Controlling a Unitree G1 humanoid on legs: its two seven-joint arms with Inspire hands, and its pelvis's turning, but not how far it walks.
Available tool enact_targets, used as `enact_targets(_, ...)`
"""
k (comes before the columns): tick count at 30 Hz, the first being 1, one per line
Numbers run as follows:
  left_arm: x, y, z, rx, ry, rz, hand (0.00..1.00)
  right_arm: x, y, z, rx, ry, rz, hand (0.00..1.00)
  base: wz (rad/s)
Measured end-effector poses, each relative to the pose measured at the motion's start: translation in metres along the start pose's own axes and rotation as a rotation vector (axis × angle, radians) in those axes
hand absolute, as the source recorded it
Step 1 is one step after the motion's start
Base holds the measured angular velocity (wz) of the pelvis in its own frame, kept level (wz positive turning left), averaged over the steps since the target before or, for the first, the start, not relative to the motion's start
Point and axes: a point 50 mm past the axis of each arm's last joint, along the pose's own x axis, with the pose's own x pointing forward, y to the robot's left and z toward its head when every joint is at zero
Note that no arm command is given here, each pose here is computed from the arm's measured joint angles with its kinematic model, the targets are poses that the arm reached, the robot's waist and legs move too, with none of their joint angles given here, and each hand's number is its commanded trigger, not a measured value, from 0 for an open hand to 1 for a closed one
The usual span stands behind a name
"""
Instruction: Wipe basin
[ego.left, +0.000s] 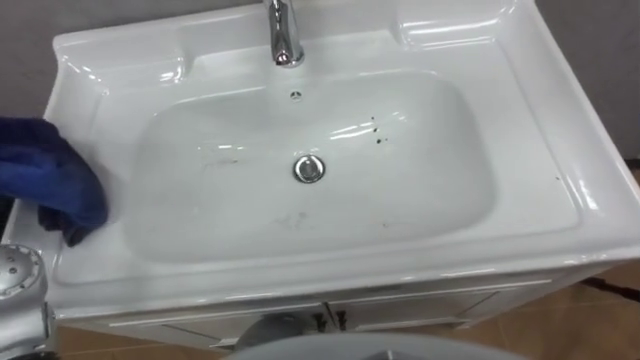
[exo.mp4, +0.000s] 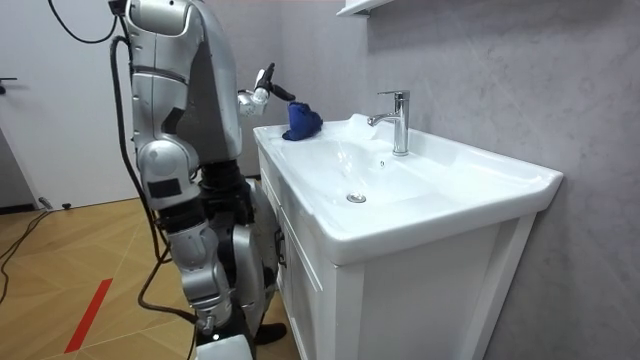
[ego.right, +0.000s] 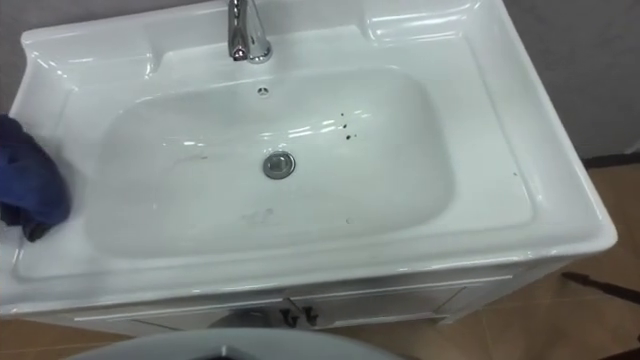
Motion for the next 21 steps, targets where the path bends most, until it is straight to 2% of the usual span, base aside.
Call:
enact_targets(9,-0.0021,0.0006,-0.0122,0.043,0.037,0.001,0.0,0.0003,-0.0011,-0.0023,0.031,0.022,-0.018,0.0,0.09)
enact_targets(21,-0.0021,0.0004,-0.0111,0.043,0.025,-0.001,0.0,0.0004,-0.0017,-0.0016,0.032,0.021,-0.019,0.0,0.0)
